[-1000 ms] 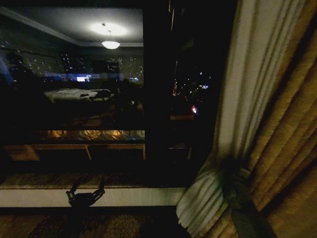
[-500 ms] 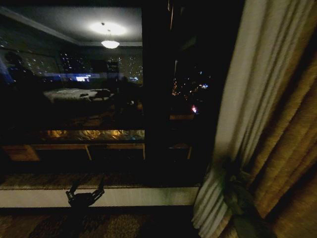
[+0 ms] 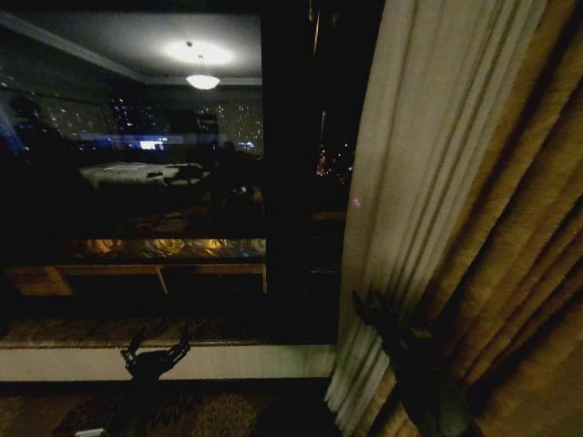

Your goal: Open the curtains by pulling them apart, changing their state from closed to fully open.

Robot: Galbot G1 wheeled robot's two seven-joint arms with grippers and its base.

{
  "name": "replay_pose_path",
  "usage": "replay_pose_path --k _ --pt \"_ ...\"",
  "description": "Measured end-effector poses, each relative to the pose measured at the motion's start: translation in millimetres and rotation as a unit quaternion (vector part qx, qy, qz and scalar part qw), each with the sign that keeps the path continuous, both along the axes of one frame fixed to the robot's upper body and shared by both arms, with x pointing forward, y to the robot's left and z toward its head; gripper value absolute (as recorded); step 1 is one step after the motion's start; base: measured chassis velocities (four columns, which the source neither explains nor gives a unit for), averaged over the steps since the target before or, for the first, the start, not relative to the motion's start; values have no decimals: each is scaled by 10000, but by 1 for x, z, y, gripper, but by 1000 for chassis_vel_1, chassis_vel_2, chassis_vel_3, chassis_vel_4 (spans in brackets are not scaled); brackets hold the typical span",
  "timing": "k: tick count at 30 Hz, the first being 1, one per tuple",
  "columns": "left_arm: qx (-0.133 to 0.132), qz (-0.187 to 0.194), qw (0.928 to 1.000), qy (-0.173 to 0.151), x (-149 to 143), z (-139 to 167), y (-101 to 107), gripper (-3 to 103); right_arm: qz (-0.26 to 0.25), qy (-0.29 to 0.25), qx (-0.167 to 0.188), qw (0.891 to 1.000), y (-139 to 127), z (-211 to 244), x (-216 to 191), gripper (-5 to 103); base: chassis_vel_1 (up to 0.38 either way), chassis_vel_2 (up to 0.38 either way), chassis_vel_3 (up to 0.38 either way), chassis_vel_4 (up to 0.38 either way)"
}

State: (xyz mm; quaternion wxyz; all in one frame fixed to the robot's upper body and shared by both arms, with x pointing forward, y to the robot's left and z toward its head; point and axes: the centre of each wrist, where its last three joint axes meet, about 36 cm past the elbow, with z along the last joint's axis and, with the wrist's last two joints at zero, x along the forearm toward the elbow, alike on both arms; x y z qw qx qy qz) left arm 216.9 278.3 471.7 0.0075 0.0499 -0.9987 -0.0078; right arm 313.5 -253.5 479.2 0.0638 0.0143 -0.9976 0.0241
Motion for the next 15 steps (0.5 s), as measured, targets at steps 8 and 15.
replay_pose_path --k 8,15 --pt "1 -44 10000 -9 -2 -1 -1 100 8 -100 -176 9998 6 -5 -5 99 13 11 -18 -17" --pt "18 -61 10000 -28 -2 -1 0 100 29 -95 -159 9998 8 -6 -6 100 145 127 -126 -154"
